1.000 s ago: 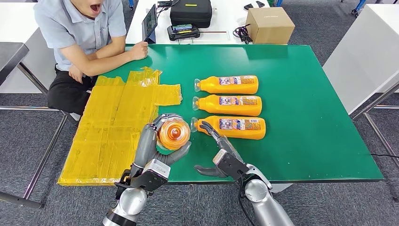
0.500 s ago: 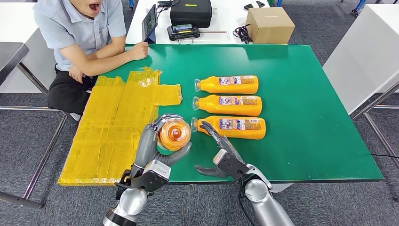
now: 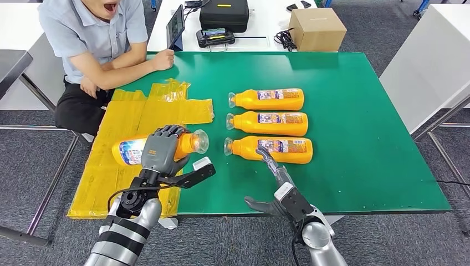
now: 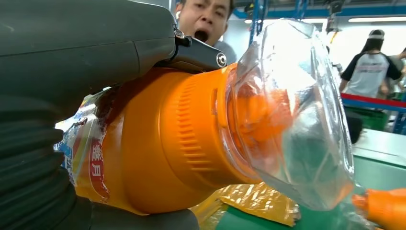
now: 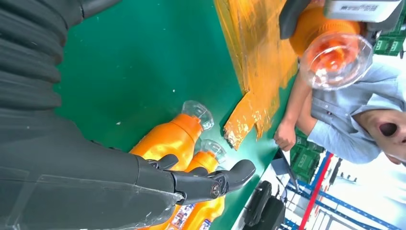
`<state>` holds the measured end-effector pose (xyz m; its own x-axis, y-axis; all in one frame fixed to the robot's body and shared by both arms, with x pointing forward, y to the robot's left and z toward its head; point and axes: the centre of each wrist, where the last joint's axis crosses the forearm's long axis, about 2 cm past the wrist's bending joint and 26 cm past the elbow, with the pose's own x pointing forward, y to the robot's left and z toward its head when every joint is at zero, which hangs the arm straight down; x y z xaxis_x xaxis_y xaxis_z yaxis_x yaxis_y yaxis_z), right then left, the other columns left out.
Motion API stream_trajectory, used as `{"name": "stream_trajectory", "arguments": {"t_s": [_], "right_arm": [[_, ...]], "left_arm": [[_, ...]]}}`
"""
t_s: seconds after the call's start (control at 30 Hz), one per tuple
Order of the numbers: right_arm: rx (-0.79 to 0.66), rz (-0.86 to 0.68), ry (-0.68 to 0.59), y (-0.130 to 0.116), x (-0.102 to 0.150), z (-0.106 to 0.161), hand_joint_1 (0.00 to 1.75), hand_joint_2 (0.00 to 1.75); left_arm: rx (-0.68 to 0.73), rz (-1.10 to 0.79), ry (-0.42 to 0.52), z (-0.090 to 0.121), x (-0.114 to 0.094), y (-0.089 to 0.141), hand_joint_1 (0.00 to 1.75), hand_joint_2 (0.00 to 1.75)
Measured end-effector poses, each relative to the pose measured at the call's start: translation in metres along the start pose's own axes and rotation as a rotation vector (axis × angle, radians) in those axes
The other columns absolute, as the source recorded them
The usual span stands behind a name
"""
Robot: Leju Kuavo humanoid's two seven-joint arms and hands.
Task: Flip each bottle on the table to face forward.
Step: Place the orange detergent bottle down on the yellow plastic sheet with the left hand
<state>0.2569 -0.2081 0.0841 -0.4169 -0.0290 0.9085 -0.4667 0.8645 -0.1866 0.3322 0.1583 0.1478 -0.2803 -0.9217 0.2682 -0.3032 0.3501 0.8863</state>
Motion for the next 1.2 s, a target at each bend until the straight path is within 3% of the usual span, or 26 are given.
{"name": "stream_trajectory", "arguments": {"t_s": [0.43, 0.63, 0.9, 1.03, 1.13, 1.2], "right_arm": [[-0.008, 0.003, 0.001, -0.001, 0.000, 0.001, 0.00, 1.75], [-0.013, 0.007, 0.002, -0.002, 0.000, 0.001, 0.00, 1.75], [-0.015, 0.001, -0.006, -0.001, 0.000, 0.000, 0.00, 1.75], [-0.015, 0.001, -0.012, -0.002, 0.000, -0.002, 0.00, 1.75], [-0.016, -0.001, -0.011, -0.002, -0.001, -0.003, 0.00, 1.75], [-0.017, -0.002, -0.011, -0.002, -0.001, -0.004, 0.00, 1.75]], "left_arm": [[-0.030, -0.006, 0.013, 0.001, -0.005, -0.004, 1.75, 1.75], [-0.131, 0.064, 0.043, 0.000, -0.013, -0.013, 1.74, 1.75], [-0.206, 0.156, 0.062, -0.007, -0.028, -0.027, 1.21, 1.75], [-0.207, 0.085, 0.081, -0.009, -0.034, -0.035, 1.19, 1.75], [-0.226, 0.064, 0.093, -0.007, -0.039, -0.039, 0.87, 1.75], [-0.237, 0.043, 0.099, -0.005, -0.041, -0.041, 1.06, 1.75]]}}
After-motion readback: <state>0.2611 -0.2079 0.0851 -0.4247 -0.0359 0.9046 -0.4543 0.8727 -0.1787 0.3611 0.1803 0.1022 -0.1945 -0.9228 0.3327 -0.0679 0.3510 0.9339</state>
